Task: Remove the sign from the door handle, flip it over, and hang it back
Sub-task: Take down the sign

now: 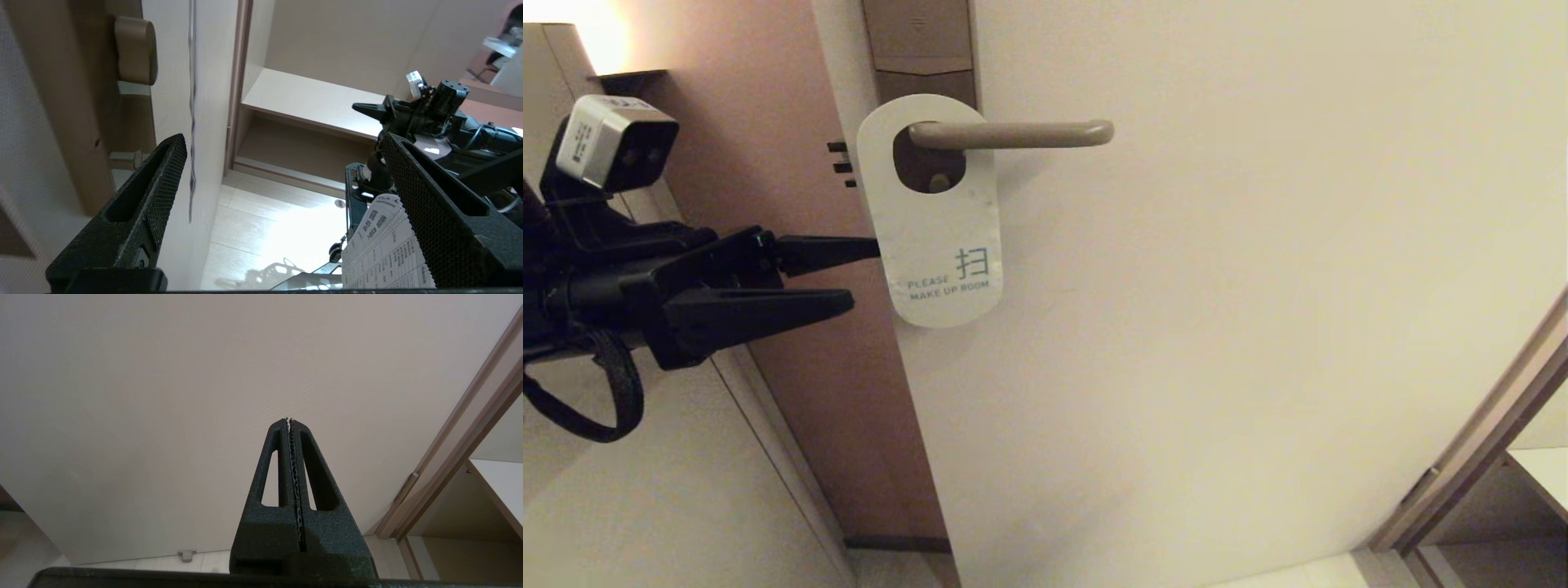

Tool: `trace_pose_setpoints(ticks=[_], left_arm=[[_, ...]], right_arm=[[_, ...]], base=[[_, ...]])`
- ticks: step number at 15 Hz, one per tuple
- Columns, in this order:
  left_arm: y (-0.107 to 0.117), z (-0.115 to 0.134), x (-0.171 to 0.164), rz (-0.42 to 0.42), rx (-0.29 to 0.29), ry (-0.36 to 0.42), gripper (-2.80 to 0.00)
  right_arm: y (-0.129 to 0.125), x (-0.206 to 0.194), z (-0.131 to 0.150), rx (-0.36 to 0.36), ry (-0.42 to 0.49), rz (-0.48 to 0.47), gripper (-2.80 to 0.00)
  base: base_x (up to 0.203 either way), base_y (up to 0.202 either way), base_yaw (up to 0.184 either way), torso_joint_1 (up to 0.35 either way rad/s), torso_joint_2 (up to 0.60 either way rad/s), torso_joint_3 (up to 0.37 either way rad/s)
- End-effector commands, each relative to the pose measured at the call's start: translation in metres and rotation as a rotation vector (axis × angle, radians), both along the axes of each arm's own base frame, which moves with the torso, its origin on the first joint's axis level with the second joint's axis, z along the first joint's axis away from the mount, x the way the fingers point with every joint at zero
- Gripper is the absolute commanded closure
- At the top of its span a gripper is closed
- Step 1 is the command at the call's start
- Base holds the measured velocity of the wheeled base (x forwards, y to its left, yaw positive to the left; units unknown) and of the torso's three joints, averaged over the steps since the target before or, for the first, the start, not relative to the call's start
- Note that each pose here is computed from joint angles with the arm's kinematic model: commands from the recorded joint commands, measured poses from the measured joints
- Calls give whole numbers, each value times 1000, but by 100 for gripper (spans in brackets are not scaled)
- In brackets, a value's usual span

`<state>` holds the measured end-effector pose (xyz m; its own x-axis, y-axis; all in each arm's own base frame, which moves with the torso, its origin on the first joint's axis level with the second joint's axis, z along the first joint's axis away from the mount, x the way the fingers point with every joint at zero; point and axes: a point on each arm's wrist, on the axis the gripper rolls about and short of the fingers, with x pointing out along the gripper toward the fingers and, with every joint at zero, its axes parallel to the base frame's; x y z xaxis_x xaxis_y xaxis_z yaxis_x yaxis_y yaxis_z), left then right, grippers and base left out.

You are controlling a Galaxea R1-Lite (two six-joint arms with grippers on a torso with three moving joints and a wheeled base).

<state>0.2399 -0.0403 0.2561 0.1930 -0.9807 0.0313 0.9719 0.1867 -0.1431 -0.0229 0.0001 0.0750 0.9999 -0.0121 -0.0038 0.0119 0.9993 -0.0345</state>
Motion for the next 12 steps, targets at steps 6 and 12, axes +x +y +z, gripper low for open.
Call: trace_pose_setpoints(ticks=[6, 12], left_arm=[[-7, 0, 23, -24, 1, -1, -280], [-15, -2, 32, -46, -3, -26, -280]], right_arm=[[0, 0, 0, -1, 1, -1, 0], [0, 0, 0, -1, 1, 0, 0]], base=[[0, 0, 0, 0, 0, 0], [0, 0, 0, 0, 0, 0]])
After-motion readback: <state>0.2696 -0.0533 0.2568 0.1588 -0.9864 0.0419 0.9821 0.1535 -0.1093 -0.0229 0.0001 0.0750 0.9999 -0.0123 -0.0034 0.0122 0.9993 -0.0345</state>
